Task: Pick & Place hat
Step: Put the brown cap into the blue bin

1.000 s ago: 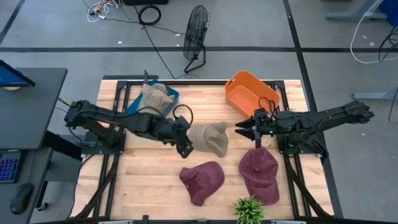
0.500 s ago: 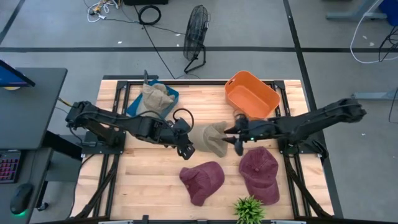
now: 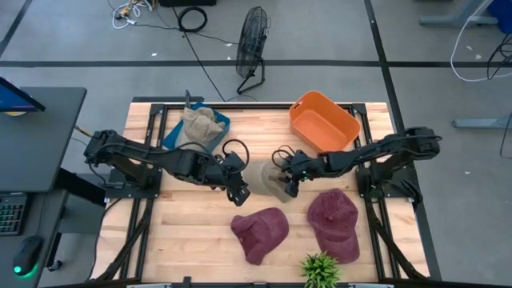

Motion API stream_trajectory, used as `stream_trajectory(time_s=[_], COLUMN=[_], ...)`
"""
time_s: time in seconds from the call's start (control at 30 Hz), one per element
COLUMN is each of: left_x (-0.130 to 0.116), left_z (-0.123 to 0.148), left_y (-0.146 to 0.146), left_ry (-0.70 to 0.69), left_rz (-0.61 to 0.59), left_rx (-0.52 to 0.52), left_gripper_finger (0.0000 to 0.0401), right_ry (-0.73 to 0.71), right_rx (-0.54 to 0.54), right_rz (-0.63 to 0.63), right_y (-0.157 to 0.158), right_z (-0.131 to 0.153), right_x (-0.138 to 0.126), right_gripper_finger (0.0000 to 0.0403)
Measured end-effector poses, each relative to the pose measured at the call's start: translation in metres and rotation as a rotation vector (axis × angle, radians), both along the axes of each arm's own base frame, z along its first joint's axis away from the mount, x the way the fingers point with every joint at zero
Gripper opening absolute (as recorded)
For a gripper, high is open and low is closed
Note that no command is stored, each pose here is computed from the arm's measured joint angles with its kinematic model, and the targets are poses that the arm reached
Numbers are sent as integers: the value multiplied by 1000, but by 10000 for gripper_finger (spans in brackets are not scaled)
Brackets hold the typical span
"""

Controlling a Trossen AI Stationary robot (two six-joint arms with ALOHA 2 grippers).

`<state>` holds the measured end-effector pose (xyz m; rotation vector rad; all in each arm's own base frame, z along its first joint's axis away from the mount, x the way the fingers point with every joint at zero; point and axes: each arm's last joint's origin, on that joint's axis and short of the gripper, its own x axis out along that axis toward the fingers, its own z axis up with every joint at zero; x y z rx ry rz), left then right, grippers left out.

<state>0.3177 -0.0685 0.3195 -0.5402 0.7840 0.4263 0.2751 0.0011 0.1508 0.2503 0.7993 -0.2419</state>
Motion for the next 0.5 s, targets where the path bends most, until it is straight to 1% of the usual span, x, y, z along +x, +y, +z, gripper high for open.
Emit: stream_trajectory(time_s=[0.17, 0.27, 0.33, 0.4, 0.5], left_x=[0, 0, 0, 0, 0], left_z=[0, 0, 0, 0, 0], left_y=[0, 0, 0, 0, 0], left_ry=[7, 7, 7, 7, 6], left_rz=[-3, -3, -3, -3, -1], left_rx=[4, 4, 4, 4, 6], left_gripper_finger=[165, 165, 165, 165, 165], right_ry=[54, 91, 119, 142, 144], right_rx=[-82, -122, -118, -90, -41], right_rz=[-47, -30, -12, 15, 12], right_y=[-7, -10, -13, -13, -13], right_z=[-13, -22, -29, -37, -41], right_x=[2, 3, 5, 5, 7], right_gripper_finger=[185, 184, 178, 164, 121])
